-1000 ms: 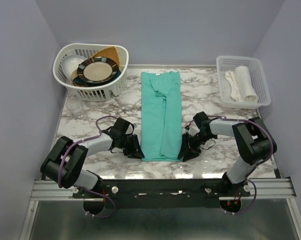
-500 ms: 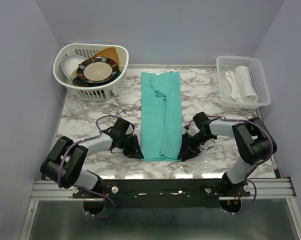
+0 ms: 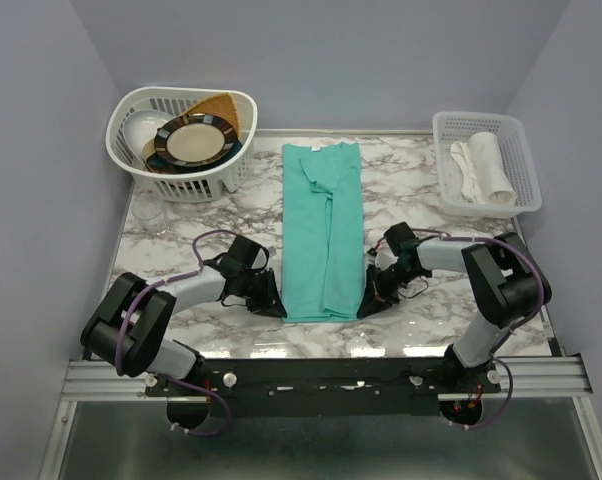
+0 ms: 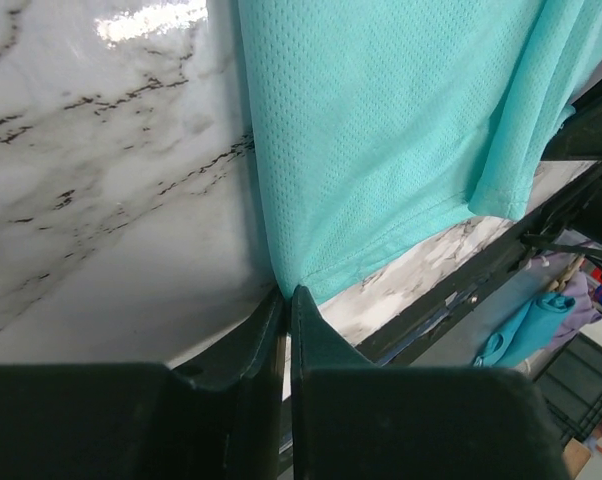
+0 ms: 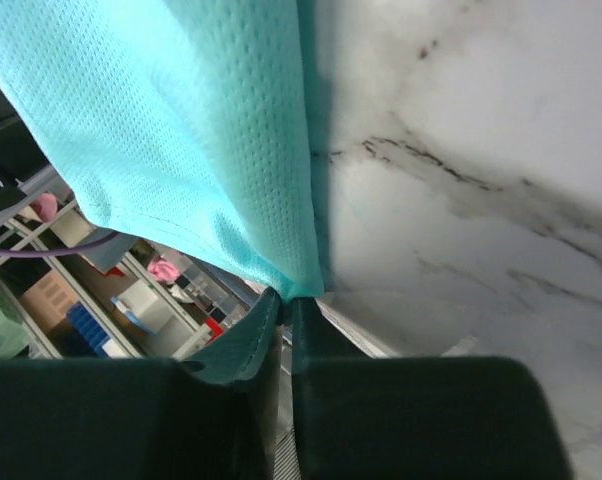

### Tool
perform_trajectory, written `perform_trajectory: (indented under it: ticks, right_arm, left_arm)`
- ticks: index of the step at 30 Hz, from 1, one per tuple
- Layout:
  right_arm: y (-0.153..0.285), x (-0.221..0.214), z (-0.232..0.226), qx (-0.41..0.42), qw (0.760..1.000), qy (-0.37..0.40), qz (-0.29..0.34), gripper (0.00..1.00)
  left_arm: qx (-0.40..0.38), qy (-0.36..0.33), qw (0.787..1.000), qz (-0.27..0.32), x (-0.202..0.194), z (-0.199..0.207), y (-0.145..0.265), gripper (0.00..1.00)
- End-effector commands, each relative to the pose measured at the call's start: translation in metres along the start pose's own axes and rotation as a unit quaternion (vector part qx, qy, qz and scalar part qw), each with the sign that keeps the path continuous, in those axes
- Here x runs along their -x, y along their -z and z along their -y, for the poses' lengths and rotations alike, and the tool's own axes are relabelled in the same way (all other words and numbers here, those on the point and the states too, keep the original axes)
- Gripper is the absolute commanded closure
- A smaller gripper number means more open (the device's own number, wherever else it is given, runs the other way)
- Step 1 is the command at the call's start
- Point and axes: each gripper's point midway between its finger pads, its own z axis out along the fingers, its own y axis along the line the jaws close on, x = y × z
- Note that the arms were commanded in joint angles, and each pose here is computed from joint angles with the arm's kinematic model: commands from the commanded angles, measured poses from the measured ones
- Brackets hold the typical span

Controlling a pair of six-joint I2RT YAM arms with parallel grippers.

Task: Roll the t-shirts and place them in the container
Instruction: Roll the T-shirt to the center of the board.

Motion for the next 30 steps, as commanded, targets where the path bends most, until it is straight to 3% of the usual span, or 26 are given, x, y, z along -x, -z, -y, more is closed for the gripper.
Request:
perform_trajectory:
  ticks: [1,3,10,18,30]
  right_arm:
    - [-0.008,0.0,0.041,-0.088,0.995,-0.041,0.002,0.96]
    - [-0.002,0.001,0.037,-0.092,0.995,-0.038,0.003,1.0]
    - [0.02,-0.019,0.032,-0.095,0.995,0.017,0.01,1.0]
    - [0.036,-0.009,0.006,-0.066,0.994,0.067,0.048,1.0]
    - [0.061,0.004,-0.024,-0.039,0.987,0.123,0.094,0.99]
  left_arm:
    - [0.071,-0.016,0.997,0.004,-0.005,-0.032,-0.001,0.94]
    - [0.071,-0.023,0.997,0.008,-0.003,-0.032,0.0,1.0]
    - [0.016,-0.048,0.999,0.02,0.002,-0.007,0.007,1.0]
    - [-0.058,-0.067,0.996,0.033,0.015,0.032,0.014,1.0]
    - [-0.071,-0.127,0.987,0.071,0.046,0.06,0.035,1.0]
